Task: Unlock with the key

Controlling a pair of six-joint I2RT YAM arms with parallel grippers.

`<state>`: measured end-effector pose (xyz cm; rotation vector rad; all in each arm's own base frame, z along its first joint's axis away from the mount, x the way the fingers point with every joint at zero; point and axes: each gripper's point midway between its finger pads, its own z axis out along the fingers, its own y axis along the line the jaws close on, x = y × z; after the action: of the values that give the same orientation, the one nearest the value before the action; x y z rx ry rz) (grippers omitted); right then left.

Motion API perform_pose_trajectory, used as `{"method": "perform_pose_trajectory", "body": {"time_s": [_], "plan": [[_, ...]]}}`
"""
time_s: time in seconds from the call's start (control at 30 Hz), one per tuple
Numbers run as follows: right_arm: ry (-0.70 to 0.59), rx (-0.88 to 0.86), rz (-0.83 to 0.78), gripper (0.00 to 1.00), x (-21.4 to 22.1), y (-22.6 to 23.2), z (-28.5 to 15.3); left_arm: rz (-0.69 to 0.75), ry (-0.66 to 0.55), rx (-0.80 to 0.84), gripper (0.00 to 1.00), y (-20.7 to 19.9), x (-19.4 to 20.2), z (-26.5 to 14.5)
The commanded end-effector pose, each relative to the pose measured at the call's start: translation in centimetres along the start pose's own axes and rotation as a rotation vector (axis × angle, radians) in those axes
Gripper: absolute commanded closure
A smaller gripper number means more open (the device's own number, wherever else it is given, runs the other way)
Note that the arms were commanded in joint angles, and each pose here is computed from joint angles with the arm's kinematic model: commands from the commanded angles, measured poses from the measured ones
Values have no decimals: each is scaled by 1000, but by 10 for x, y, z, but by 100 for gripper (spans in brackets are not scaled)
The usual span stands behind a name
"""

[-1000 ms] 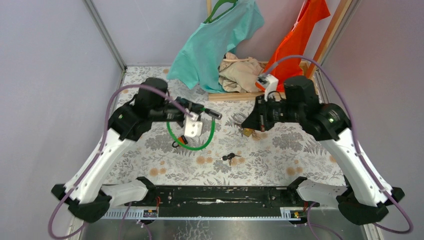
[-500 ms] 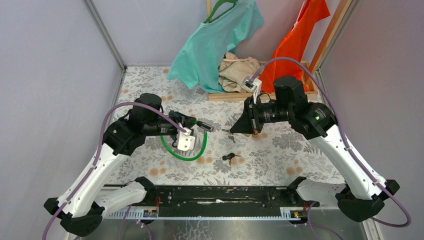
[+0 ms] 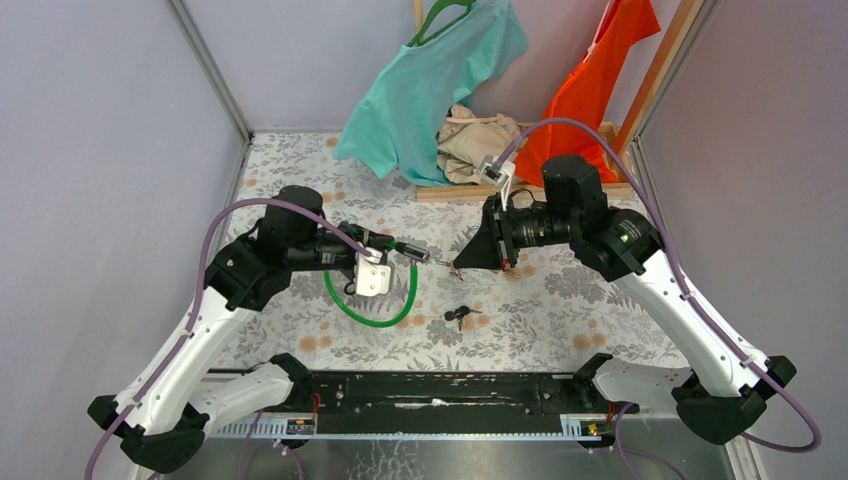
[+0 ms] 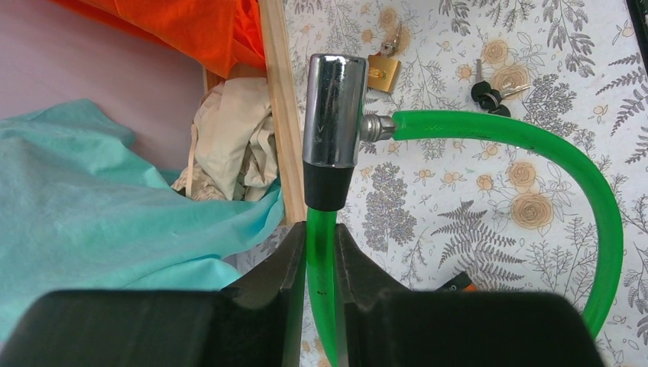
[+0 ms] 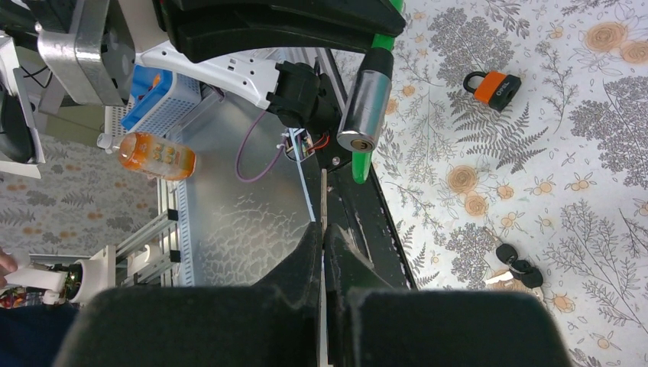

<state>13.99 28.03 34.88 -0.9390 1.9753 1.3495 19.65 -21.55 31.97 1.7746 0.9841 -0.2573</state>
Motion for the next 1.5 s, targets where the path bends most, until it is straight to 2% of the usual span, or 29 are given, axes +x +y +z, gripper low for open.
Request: {"method": "perform_pose_trajectory", "body": {"time_s": [0.0, 1.47], "plan": [[-35, -57, -67, 100, -9, 15, -1, 22, -56, -65, 100, 20, -14, -2], [-6, 35, -12, 100, -4, -12, 15, 20, -79, -54, 100, 21, -23, -4]]}}
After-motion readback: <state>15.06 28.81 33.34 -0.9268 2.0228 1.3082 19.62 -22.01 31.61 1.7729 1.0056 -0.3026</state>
